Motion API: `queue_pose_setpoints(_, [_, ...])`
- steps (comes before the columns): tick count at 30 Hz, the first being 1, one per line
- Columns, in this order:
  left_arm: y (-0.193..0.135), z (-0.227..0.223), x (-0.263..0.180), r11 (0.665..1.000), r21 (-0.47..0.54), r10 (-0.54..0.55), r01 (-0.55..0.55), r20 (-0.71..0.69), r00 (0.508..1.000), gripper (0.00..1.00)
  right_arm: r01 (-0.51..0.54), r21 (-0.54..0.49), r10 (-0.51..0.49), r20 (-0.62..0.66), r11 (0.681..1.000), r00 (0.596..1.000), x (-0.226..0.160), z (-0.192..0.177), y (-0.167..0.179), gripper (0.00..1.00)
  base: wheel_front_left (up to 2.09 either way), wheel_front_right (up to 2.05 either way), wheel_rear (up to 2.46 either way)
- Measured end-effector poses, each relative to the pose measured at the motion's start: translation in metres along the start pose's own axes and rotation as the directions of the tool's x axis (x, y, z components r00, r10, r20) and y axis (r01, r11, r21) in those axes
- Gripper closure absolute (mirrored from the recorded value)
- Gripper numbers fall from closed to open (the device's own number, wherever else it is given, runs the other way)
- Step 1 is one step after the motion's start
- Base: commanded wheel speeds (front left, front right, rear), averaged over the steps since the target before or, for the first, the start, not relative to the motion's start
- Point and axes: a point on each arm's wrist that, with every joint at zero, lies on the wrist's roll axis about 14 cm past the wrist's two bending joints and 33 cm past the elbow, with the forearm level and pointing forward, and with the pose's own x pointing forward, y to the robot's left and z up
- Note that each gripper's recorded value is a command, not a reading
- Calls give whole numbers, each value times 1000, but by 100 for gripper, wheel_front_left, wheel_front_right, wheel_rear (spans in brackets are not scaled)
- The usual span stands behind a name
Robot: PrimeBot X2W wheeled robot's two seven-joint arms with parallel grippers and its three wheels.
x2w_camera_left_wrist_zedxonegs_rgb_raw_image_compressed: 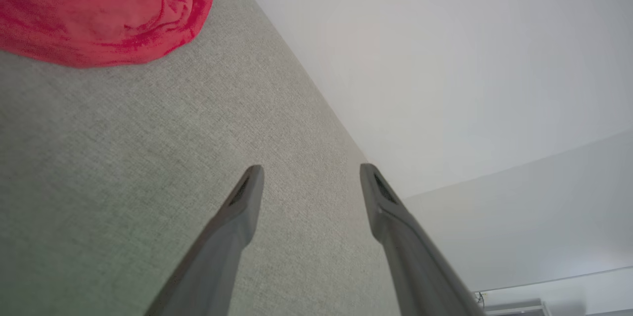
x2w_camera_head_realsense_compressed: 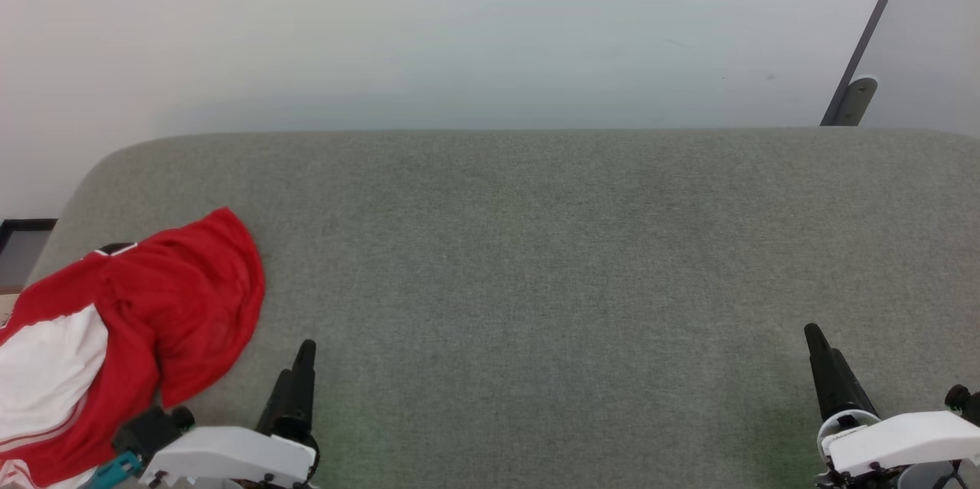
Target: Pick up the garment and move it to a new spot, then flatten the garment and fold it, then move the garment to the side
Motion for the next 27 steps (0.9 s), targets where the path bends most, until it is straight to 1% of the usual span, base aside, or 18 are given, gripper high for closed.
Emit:
queue_pose_setpoints(3, [0, 3, 0, 997, 83, 4, -4, 8, 1000, 0, -3, -59, 2, -3, 998, 1000, 0, 0, 1, 0, 0, 0, 0])
queue_pose_setpoints(7, [-1, 4, 0, 987, 163, -5, 2, 15, 1000, 0, -8, -120, 7, -5, 993, 1000, 0, 0, 2, 0, 0, 0, 0])
queue_pose_setpoints(16, [-3, 13, -1, 955, 297, -25, 8, 50, 998, 0, -21, -231, 21, 0, 973, 1000, 0, 2, 6, 0, 0, 0, 0])
queue_pose_setpoints(27, [-6, 24, -3, 911, 412, -61, 17, 94, 994, 0, -39, -330, 46, 15, 943, 999, 1, 6, 13, 0, 0, 0, 0])
